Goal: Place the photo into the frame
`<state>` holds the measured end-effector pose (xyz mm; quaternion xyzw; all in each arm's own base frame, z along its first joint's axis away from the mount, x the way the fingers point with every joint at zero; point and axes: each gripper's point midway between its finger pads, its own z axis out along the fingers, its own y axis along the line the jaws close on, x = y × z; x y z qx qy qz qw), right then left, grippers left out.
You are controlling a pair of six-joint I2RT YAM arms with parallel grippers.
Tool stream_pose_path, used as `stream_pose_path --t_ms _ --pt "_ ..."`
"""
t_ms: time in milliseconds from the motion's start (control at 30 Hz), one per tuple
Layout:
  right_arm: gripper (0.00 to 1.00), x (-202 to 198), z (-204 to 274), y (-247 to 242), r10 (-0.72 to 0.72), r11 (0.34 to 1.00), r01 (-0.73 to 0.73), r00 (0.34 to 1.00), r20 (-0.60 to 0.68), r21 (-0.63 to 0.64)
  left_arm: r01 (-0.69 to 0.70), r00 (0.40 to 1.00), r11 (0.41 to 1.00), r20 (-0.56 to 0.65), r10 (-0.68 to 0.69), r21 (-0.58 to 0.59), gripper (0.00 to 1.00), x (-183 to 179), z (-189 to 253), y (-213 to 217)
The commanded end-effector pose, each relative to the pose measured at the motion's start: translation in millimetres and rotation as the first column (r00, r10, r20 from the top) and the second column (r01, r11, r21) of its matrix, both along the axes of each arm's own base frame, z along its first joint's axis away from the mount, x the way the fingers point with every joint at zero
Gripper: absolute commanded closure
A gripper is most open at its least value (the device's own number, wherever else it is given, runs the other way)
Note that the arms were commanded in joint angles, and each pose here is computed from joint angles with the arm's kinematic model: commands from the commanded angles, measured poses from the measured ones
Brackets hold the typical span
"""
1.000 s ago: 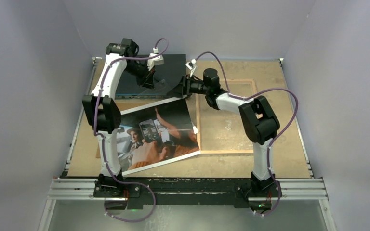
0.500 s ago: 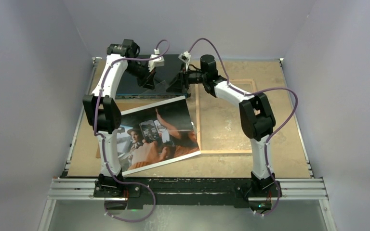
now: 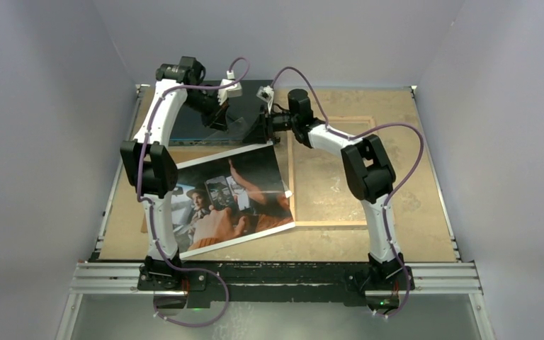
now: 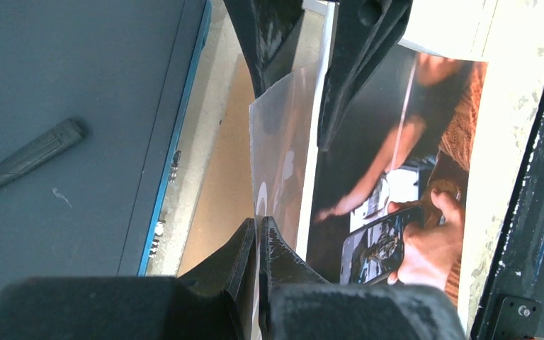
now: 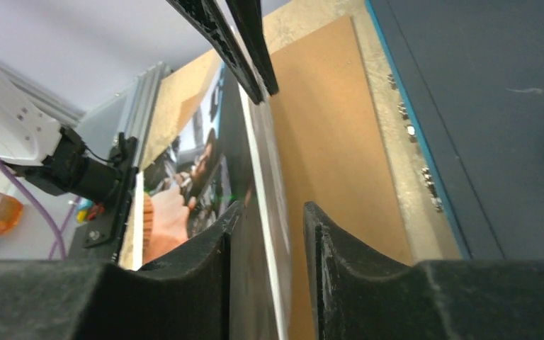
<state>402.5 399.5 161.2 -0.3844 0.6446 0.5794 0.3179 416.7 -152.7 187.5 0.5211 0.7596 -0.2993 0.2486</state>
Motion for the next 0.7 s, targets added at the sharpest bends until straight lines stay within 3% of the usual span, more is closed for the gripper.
stream_pose_path --t_ms 0,133,233,300,333,400,500,600,667 --pt "0.67 -7 42 11 0.04 0.992 -0.047 0.998 0.058 0.119 0.022 0.997 0.999 0.075 -0.02 -0.026 1.0 -4 26 -7" --pt "0.76 -8 56 13 0.042 0.984 -0.049 0.998 0.042 0.174 0.022 0.997 1.0 0.076 -0.021 -0.018 1.0 -3 23 -10" --pt "1.0 -8 56 13 0.046 0.982 -0.049 0.999 0.019 0.185 -0.007 0.996 1.0 0.089 0.008 -0.015 1.0 4 24 -10" --pt "1.0 0 55 12 0.008 0.984 -0.009 1.0 0.007 0.178 -0.048 0.993 0.999 0.105 0.049 -0.011 1.0 12 26 -9" --pt "1.0 4 54 11 -0.016 0.985 0.015 1.0 0.007 0.172 -0.082 0.989 0.997 0.123 0.081 -0.001 0.97 20 27 -8" --pt "1.0 22 52 7 -0.112 0.982 0.111 0.994 0.0 0.152 -0.207 0.966 0.978 0.163 0.202 0.013 0.78 41 33 -1" --pt "1.0 62 54 -10 -0.329 0.935 0.327 0.944 -0.009 0.141 -0.415 0.862 0.91 0.323 0.391 0.009 0.62 76 60 25" --pt "1.0 96 61 -30 -0.484 0.863 0.481 0.875 -0.021 0.152 -0.473 0.791 0.88 0.422 0.443 -0.038 0.5 80 91 37" --pt "1.0 114 66 -42 -0.558 0.815 0.554 0.83 -0.028 0.168 -0.479 0.777 0.877 0.442 0.449 -0.05 0.47 74 102 39"
